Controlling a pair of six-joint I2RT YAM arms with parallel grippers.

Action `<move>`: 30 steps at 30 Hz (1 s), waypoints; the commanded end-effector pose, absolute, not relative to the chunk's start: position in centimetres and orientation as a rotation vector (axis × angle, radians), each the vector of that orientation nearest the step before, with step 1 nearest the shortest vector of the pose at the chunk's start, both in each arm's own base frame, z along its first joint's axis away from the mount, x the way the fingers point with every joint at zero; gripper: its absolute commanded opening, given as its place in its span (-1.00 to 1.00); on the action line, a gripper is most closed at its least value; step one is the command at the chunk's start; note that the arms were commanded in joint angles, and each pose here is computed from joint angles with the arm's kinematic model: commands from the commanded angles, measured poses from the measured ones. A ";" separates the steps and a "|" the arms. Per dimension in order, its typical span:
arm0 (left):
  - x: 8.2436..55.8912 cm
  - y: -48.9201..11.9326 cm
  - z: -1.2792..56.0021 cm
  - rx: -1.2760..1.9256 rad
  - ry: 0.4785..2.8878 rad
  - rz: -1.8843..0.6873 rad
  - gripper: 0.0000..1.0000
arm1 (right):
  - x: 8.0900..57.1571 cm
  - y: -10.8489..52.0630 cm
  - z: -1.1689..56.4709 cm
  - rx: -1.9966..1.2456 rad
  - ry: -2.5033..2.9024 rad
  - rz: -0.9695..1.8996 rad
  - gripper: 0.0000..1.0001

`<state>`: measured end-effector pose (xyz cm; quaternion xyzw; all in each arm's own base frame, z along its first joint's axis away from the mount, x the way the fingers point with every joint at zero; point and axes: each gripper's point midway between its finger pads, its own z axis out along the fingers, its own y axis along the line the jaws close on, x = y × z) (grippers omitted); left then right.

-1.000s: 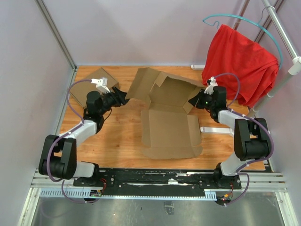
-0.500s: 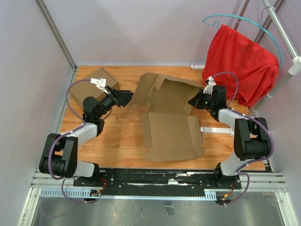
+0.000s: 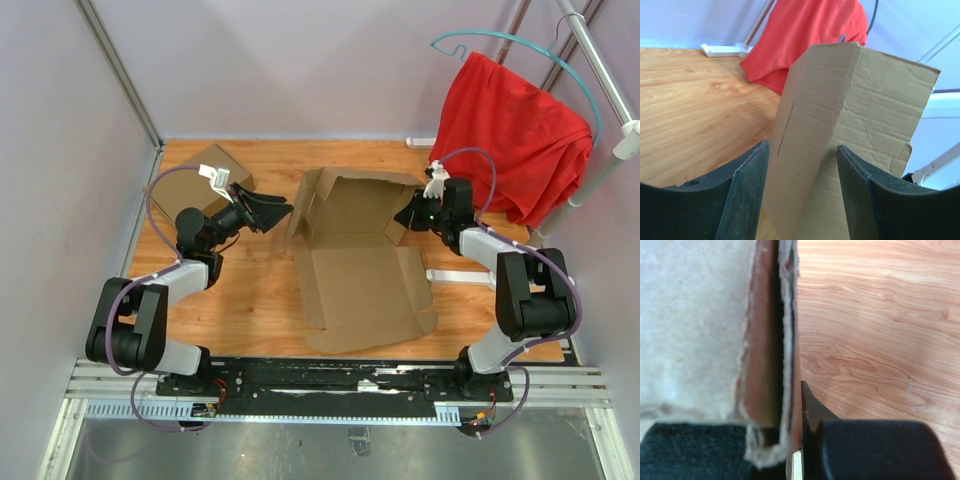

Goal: Fold the paper box

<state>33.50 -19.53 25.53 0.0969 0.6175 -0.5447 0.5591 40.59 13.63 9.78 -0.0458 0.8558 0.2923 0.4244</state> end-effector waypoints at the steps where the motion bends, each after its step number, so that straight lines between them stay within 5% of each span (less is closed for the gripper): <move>1: 31.7 -20.4 26.7 0.321 1.395 -1.352 0.23 | 41.0 14.5 10.2 -0.165 2.137 0.707 -0.98; 30: 35.6 -22.5 20.4 0.263 1.778 -0.679 0.15 | 39.1 17.1 11.4 -0.240 2.114 0.503 -0.99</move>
